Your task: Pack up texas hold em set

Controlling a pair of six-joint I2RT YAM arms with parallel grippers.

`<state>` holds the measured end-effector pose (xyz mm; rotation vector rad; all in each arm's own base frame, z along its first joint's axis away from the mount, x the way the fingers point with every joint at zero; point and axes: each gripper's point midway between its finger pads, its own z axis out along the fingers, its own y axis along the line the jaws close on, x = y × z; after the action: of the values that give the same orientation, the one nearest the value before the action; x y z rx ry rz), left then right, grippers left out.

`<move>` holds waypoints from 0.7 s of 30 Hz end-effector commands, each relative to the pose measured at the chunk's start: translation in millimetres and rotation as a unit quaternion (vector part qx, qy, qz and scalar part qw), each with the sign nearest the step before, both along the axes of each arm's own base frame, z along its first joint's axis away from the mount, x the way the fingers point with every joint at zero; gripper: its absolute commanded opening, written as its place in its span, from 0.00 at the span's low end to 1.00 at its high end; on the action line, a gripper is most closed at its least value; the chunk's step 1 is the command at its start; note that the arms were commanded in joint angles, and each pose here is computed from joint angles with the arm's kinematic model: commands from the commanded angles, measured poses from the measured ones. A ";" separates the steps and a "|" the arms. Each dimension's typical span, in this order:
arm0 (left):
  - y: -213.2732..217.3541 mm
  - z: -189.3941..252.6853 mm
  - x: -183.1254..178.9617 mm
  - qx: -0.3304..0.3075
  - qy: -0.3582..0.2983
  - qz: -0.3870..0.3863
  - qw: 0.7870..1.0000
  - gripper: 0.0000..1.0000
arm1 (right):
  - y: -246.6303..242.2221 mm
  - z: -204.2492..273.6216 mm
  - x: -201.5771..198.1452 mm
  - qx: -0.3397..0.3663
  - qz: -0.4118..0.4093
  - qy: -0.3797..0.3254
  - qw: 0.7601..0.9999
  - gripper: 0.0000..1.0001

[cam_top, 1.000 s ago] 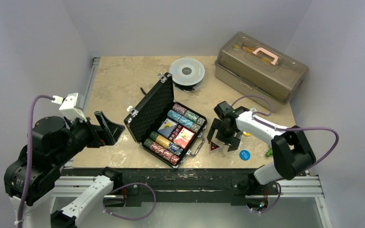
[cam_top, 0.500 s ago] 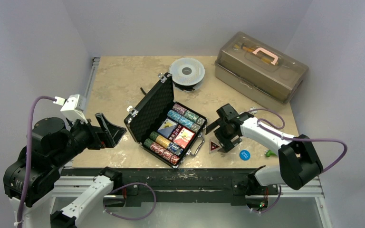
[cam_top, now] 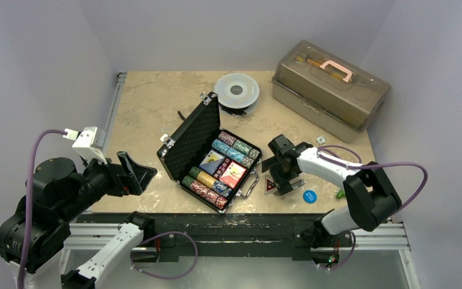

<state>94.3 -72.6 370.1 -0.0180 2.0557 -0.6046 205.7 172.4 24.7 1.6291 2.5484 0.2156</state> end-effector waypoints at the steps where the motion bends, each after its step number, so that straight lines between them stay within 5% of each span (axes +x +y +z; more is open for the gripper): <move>1: 3.1 7.5 -3.8 0.006 -0.019 -0.004 1.000 0.89 | -5.5 6.3 15.7 -0.029 -0.028 -0.016 0.999 0.92; 21: 7.6 6.4 -3.6 0.013 -0.020 0.006 1.000 0.89 | -9.4 -9.3 9.1 -0.052 -0.027 0.020 0.998 0.64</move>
<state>92.3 -68.2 368.9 -0.0267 2.0585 -0.5823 213.5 167.2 15.6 1.6577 2.5255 0.0810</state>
